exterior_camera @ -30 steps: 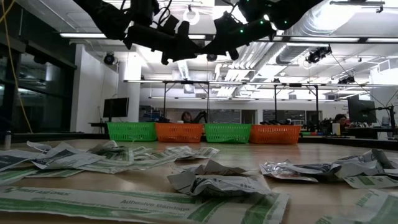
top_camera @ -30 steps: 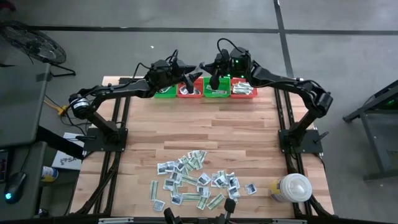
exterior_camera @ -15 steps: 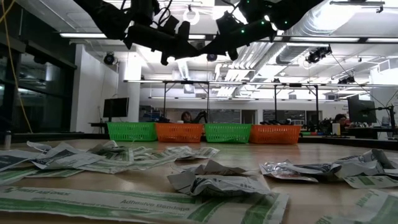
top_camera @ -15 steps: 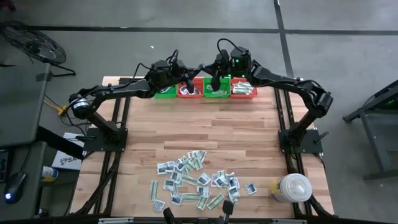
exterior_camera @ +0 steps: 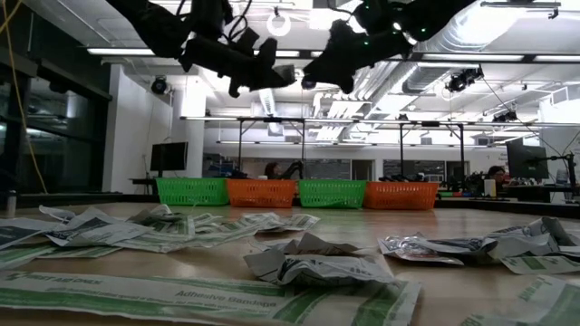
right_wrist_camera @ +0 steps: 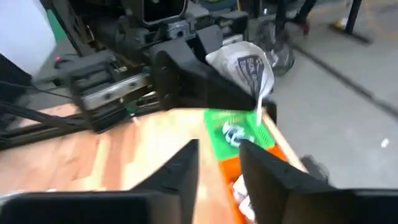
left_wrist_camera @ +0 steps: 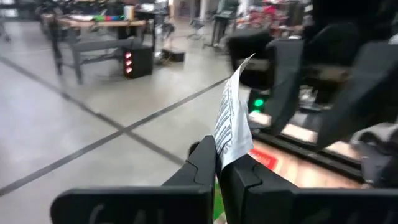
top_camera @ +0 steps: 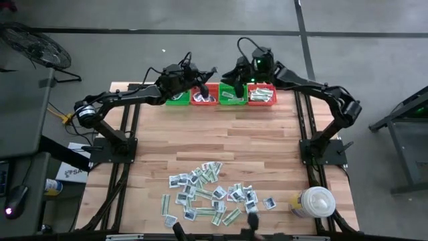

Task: Pick & Place First Aid Supplies
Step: Put the gray towelette pack in the left orange bin

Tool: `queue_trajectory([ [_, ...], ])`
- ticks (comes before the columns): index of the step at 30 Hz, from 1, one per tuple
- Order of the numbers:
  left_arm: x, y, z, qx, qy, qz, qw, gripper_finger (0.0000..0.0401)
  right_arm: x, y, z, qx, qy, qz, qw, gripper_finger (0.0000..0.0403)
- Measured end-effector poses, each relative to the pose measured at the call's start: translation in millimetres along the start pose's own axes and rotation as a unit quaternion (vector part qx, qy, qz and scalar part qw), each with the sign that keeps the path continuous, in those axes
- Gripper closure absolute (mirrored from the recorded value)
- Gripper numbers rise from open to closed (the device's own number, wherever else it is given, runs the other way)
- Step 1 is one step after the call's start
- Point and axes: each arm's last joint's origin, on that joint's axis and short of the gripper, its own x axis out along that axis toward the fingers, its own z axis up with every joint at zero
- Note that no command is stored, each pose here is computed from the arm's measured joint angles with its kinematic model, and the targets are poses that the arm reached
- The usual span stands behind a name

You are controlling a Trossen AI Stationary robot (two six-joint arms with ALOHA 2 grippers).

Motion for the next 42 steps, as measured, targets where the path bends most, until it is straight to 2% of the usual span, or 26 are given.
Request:
queue_trajectory([
  [4,-1,9,-12,-0.009,0.065,0.021,0.998,0.0400,-23,-14,2,0.027,0.018,-0.028,0.999,0.0229],
  [8,-2,32,-29,-0.044,0.143,0.028,0.988,0.0400,-41,-25,3,0.044,0.024,-0.057,0.997,0.0199],
  [10,-2,47,-38,-0.063,0.180,0.019,0.981,0.0400,-48,-28,5,0.044,0.019,-0.066,0.997,0.0192],
  [18,1,102,-72,-0.161,0.244,-0.061,0.954,0.0401,-57,-35,6,0.051,0.025,-0.141,0.988,0.0191],
  [22,1,118,-96,-0.205,0.289,-0.061,0.933,0.0401,-58,-36,1,0.071,0.045,-0.173,0.981,0.0190],
  [30,15,124,-102,-0.222,0.294,-0.078,0.927,0.0401,-59,-38,-3,0.108,0.055,-0.226,0.967,0.0190],
  [37,29,127,-98,-0.207,0.294,-0.084,0.929,0.0398,-60,-39,-3,0.122,0.051,-0.239,0.962,0.0192],
  [42,30,128,-106,-0.200,0.318,-0.091,0.922,0.0396,-60,-39,-3,0.129,0.049,-0.248,0.959,0.0192],
])
